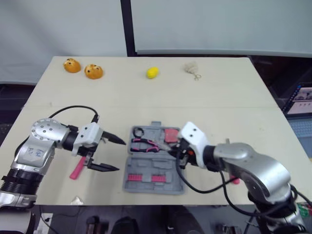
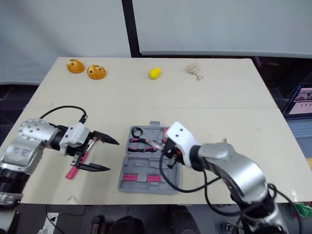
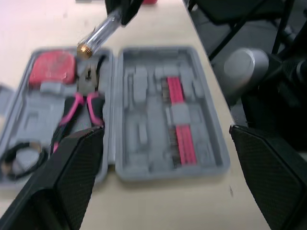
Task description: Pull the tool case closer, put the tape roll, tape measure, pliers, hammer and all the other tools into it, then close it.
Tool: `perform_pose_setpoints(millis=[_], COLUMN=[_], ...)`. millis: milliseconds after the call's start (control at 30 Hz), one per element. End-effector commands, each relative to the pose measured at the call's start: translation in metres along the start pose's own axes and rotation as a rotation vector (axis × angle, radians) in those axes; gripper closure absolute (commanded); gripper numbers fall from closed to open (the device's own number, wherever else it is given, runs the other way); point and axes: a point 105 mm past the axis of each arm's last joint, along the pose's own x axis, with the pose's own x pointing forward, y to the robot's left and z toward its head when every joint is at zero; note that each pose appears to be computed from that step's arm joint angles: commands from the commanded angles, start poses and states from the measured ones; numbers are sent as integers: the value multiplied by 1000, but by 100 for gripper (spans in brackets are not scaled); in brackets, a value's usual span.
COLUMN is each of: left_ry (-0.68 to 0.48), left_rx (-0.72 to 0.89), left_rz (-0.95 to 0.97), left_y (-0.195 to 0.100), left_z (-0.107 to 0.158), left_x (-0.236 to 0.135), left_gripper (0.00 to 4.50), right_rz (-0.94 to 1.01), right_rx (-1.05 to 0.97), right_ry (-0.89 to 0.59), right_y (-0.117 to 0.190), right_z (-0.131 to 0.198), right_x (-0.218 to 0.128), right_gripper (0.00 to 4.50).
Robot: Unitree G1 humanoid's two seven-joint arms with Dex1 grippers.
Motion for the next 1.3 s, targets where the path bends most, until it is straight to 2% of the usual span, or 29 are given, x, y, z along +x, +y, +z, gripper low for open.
perform_pose_setpoints(millis=[33,233,433,1300], left_ry=[87,102,95,56], left_rx=[30,48,58,67], left_rz=[-14,1,4,19], left_y=[-5,-2,-3,0], left_z=[-19,-26,-26,-21], left_x=[-14,-14,-10,-1], left_gripper=[0,0,0,0], right_rz=[96,116,176,187], right_rx=[-47,-117,-189,-298], right_ry=[105,208,246,269], right_y=[9,8,19,14], right_z=[2,2,2,4], right_x=[24,54,66,87], right_gripper=[448,448,448,448])
